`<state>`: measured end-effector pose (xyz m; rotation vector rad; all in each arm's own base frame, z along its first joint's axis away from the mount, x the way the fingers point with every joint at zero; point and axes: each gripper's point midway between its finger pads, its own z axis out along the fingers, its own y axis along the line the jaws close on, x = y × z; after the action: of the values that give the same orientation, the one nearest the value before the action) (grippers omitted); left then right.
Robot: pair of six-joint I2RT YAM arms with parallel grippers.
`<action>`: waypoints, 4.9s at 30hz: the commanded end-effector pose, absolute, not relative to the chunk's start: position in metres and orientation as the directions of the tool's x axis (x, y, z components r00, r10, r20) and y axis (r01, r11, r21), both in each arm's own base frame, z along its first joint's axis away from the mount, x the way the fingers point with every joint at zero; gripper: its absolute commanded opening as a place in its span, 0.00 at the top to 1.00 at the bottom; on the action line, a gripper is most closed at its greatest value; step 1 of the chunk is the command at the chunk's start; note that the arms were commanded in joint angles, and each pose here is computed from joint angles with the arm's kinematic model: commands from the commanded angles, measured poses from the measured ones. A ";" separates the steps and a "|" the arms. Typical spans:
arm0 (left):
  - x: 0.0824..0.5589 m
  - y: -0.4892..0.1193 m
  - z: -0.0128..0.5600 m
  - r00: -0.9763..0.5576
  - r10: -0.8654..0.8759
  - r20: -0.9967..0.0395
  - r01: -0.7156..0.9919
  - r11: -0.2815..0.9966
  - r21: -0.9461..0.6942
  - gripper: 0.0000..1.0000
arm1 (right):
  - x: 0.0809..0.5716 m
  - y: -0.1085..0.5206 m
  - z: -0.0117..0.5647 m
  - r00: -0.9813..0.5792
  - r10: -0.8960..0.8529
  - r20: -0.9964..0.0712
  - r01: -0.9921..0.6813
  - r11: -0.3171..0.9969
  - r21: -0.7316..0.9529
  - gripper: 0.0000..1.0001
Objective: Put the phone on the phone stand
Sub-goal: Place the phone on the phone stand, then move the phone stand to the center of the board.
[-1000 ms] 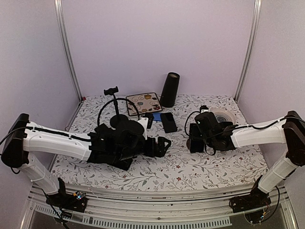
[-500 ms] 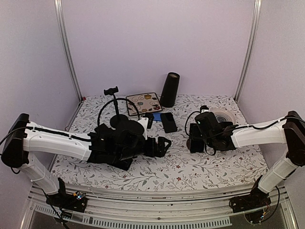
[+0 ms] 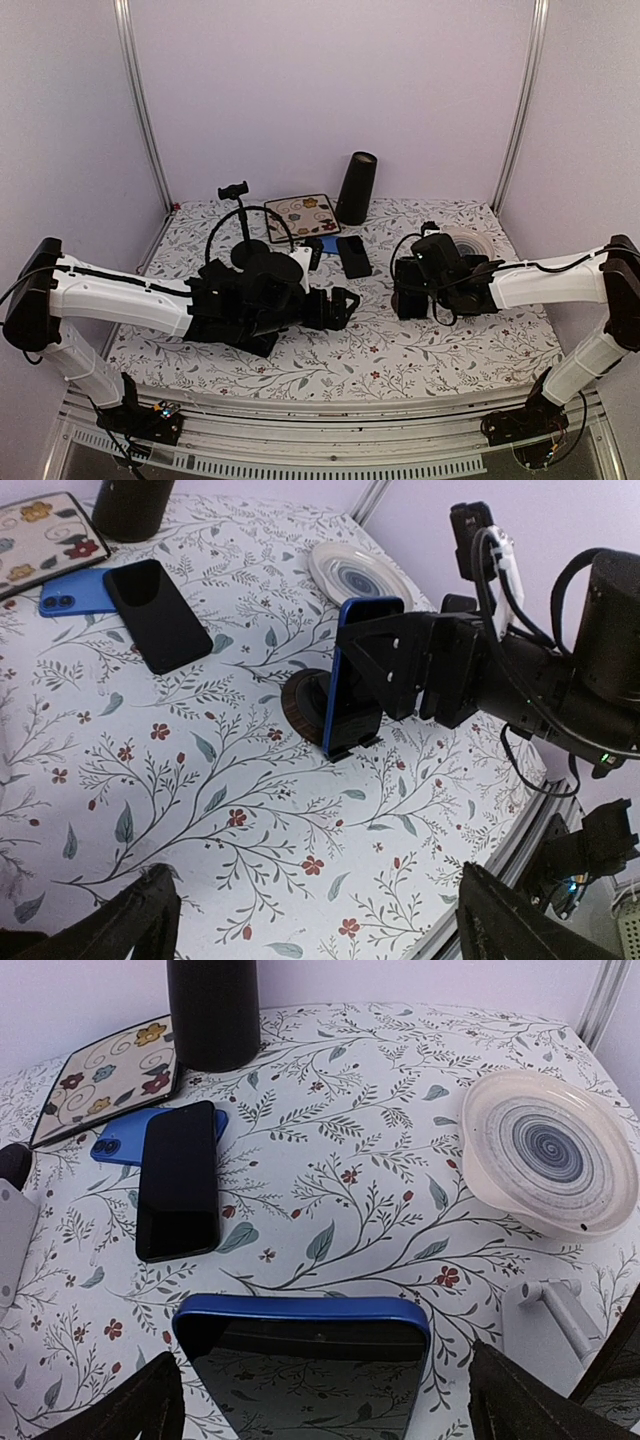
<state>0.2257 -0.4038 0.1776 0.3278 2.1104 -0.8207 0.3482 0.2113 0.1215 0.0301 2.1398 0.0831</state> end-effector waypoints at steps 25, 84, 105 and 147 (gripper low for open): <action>0.242 -0.402 0.184 -0.619 -0.077 -0.782 0.458 0.773 -0.439 0.03 | 0.344 0.216 0.191 -0.472 0.125 -0.873 -0.068 0.982 0.178 0.01; 0.406 -0.287 0.079 -0.769 -0.026 -0.639 0.095 0.983 -0.154 0.52 | 0.302 0.221 0.234 -0.518 0.121 -0.846 -0.246 0.927 0.284 0.01; 0.379 -0.334 0.053 -0.791 0.070 -0.608 0.168 0.980 -0.105 0.96 | 0.299 0.217 0.228 -0.525 0.120 -0.842 -0.240 0.929 0.282 0.01; 0.278 -0.421 0.087 -0.754 0.198 -0.626 0.318 0.944 -0.084 0.50 | 0.304 0.227 0.220 -0.542 0.106 -0.834 -0.257 0.924 0.284 0.01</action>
<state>0.2833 -0.4130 0.0519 0.3622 2.4959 -0.1485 0.3006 0.2257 0.2168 -0.1209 2.1065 0.4485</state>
